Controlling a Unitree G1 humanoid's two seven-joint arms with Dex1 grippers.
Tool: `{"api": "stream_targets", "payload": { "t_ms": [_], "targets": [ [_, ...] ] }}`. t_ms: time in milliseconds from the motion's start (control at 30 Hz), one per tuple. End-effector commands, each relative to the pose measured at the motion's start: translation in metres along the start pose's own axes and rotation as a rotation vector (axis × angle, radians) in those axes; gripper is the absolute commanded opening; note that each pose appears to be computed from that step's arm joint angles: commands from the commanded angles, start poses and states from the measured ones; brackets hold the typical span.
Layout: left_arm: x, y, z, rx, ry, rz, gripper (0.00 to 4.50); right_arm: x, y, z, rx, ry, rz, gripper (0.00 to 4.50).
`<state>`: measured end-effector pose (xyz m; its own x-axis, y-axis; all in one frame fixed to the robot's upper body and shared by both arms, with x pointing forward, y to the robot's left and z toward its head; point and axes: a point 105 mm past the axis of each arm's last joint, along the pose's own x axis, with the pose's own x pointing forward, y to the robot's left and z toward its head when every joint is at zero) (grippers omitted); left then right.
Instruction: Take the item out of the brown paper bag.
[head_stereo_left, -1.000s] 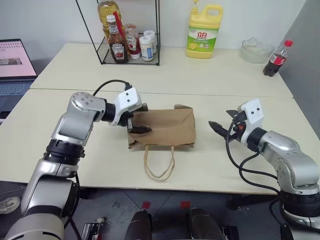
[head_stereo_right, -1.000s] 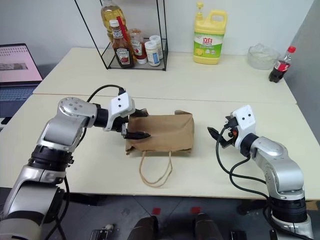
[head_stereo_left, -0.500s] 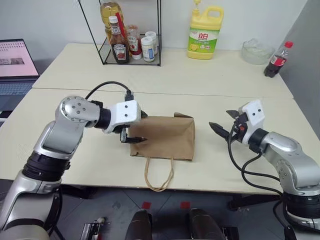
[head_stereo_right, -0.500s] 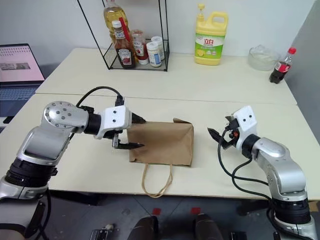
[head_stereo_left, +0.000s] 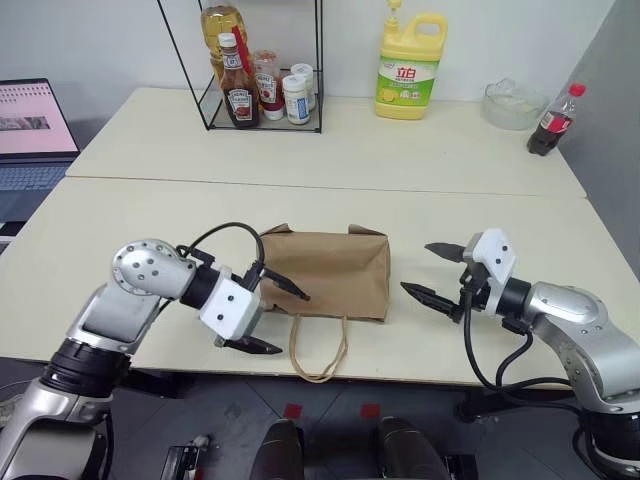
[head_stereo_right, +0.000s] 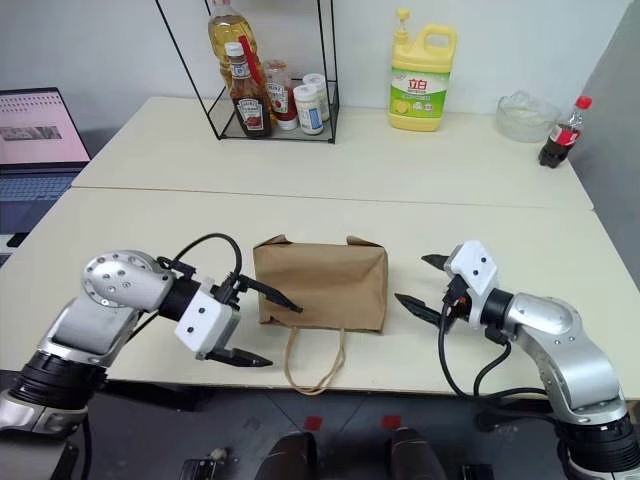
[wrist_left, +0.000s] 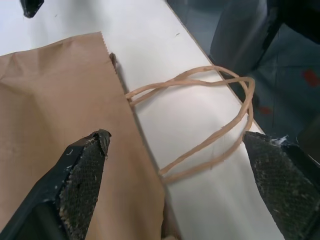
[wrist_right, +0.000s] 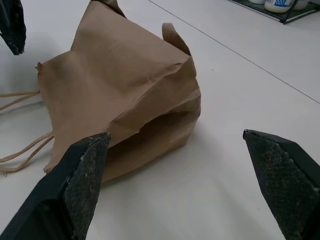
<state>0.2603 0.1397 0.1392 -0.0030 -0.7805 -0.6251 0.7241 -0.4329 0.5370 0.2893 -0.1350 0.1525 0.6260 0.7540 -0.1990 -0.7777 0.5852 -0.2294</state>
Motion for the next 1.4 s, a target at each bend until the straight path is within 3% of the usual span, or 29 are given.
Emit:
{"api": "stream_targets", "payload": {
  "t_ms": [33,433,533,767,967,1167,1400],
  "targets": [
    [0.008,0.003,-0.001,0.036,-0.007,0.032,4.5,-0.001,-0.002,0.01,-0.045,-0.023,-0.001,4.47],
    [0.033,0.007,-0.002,0.063,-0.057,0.06,4.5,-0.006,-0.007,0.007,-0.057,0.0,-0.024,4.47],
    [0.033,0.009,-0.002,0.066,-0.061,0.068,3.93,-0.007,-0.004,0.005,-0.059,0.01,-0.02,4.5],
    [0.031,0.013,0.002,0.026,-0.094,0.098,1.85,-0.008,-0.005,0.002,-0.07,0.02,-0.014,4.5],
    [0.025,0.032,0.001,-0.167,-0.141,0.264,0.02,-0.017,0.003,-0.008,-0.175,0.087,0.055,4.5],
    [0.019,0.058,-0.003,-0.412,-0.193,0.471,0.02,-0.024,0.029,-0.02,-0.31,0.118,0.236,4.5],
    [0.007,0.085,-0.014,-0.56,-0.191,0.659,0.02,-0.02,0.056,-0.021,-0.553,0.01,0.386,4.5]
  ]
}}
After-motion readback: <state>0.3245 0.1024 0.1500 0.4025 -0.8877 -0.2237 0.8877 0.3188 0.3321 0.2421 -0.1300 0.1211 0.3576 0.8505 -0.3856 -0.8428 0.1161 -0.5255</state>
